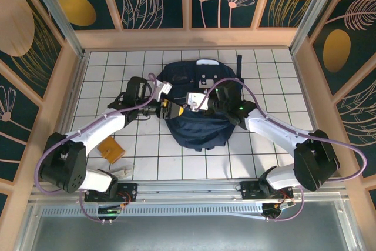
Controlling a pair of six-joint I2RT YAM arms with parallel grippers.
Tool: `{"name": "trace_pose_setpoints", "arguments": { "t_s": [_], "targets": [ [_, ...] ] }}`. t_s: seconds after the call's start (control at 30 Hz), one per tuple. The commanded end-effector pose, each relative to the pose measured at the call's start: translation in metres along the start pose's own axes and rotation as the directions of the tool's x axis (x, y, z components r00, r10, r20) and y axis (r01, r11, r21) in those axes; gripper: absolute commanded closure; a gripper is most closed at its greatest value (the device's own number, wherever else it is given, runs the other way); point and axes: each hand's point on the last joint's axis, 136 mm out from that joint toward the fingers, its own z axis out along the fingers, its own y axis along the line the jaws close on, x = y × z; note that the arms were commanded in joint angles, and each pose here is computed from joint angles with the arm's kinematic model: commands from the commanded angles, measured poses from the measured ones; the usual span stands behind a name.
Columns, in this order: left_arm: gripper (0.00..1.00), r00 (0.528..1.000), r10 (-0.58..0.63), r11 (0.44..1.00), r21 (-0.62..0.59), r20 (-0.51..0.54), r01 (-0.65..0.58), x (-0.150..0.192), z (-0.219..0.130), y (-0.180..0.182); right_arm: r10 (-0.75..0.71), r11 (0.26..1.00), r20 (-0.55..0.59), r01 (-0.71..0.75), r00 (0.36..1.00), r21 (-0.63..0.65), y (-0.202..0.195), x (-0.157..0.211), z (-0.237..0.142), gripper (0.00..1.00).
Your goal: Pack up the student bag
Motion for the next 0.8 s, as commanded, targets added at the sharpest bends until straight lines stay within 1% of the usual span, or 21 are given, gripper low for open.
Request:
{"name": "trace_pose_setpoints", "arguments": {
  "t_s": [0.0,0.07,0.1,0.13,0.17,0.23,0.33,0.43,0.57,0.63,0.7,0.77],
  "targets": [
    [0.50,0.999,0.009,0.999,0.047,-0.031,-0.007,0.000,0.009,-0.011,-0.021,0.997,0.096,0.014,0.995,0.076,-0.030,-0.032,-0.007,1.00],
    [0.61,0.998,0.011,0.995,0.099,-0.054,-0.006,0.003,0.013,-0.018,-0.023,0.997,0.096,0.016,0.995,0.076,-0.030,-0.033,-0.007,1.00],
    [0.64,0.998,0.015,0.993,0.119,-0.061,-0.008,0.005,0.015,-0.021,-0.023,0.997,0.096,0.016,0.995,0.078,-0.031,-0.033,-0.006,1.00],
    [0.70,0.998,0.015,0.992,0.129,-0.066,-0.007,0.005,0.016,-0.023,-0.024,0.997,0.095,0.017,0.995,0.076,-0.030,-0.033,-0.006,1.00],
    [0.72,0.997,0.016,0.991,0.137,-0.070,-0.006,0.006,0.016,-0.024,-0.024,0.997,0.091,0.018,0.996,0.074,-0.029,-0.032,-0.004,1.00],
    [0.72,0.997,0.026,0.989,0.147,-0.070,-0.015,0.006,0.016,-0.026,-0.027,0.997,0.091,0.021,0.996,0.071,-0.029,-0.032,-0.003,1.00],
    [0.73,0.997,0.044,0.974,0.224,-0.064,-0.029,0.004,0.012,-0.041,-0.029,0.997,0.082,0.024,0.996,0.070,-0.029,-0.030,-0.002,1.00],
    [0.69,0.997,0.050,0.966,0.258,-0.064,-0.032,0.005,0.009,-0.048,-0.030,0.997,0.075,0.024,0.997,0.068,-0.027,-0.028,0.000,1.00],
    [0.58,0.995,0.036,0.968,0.251,-0.090,-0.012,0.012,0.011,-0.043,-0.030,0.997,0.067,0.025,0.997,0.070,-0.027,-0.026,0.000,1.00],
    [0.58,0.995,0.034,0.974,0.225,-0.091,-0.012,0.013,0.013,-0.038,-0.031,0.997,0.071,0.026,0.997,0.069,-0.028,-0.027,0.000,1.00],
    [0.60,0.996,0.033,0.976,0.218,-0.084,-0.014,0.012,0.014,-0.036,-0.031,0.998,0.071,0.026,0.997,0.065,-0.027,-0.028,0.001,1.00],
    [0.68,0.996,0.026,0.968,0.250,-0.084,-0.004,0.011,0.015,-0.041,-0.035,0.998,0.072,0.030,0.997,0.064,-0.026,-0.030,0.001,1.00]
  ]
}}
